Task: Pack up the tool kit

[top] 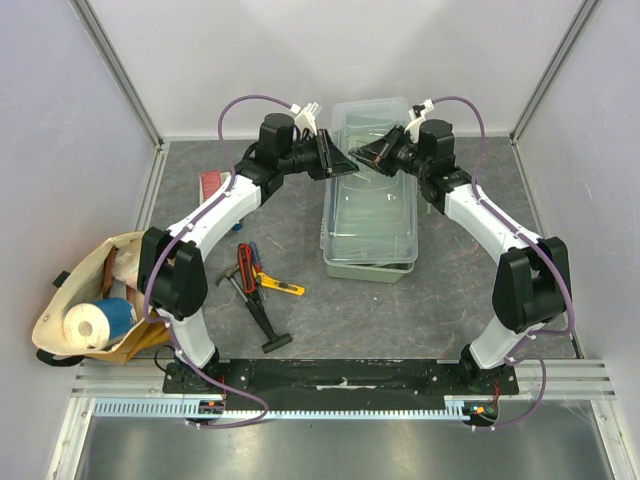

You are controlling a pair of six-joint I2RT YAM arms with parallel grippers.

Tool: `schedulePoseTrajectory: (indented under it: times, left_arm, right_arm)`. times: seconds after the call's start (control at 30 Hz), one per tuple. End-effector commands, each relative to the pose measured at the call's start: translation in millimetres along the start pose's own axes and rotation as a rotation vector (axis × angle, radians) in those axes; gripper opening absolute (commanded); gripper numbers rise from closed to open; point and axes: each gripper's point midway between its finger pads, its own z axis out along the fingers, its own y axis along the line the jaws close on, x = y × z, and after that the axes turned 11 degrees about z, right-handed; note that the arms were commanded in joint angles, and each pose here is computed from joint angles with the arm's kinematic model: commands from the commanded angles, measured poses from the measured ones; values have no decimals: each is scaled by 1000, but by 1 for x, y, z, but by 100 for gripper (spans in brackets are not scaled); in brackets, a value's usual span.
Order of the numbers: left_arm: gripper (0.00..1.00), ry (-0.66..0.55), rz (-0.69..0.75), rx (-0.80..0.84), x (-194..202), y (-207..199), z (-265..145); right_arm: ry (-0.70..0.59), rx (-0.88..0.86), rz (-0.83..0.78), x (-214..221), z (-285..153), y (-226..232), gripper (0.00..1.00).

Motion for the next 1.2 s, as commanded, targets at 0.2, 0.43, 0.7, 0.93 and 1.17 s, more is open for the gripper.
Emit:
schedulePoseTrajectory:
  times: [0.2,0.43,0.7,0.93,1.17]
  left_arm:
    - [2,-21,-39,56,-18,-23,3]
    - [2,-66,-23,25,-42,-30,-6]
    - [2,-178,-22,22,-90,-41,-33]
    - [2,-271,8,-51,-126,-32,-62]
    - [2,-286,-44,-95,-129,-6,-78]
  right_arm:
    - [-147,-189,-192,-34,-30,96,27]
    - [-302,-4,-256,-59,-68,81,66]
    - [-460,200,-281,-83,-134,43,68]
    - [-418,399,-254,-56,-161,-32,67]
    - [-254,539,-234,-13,-165,-100,51]
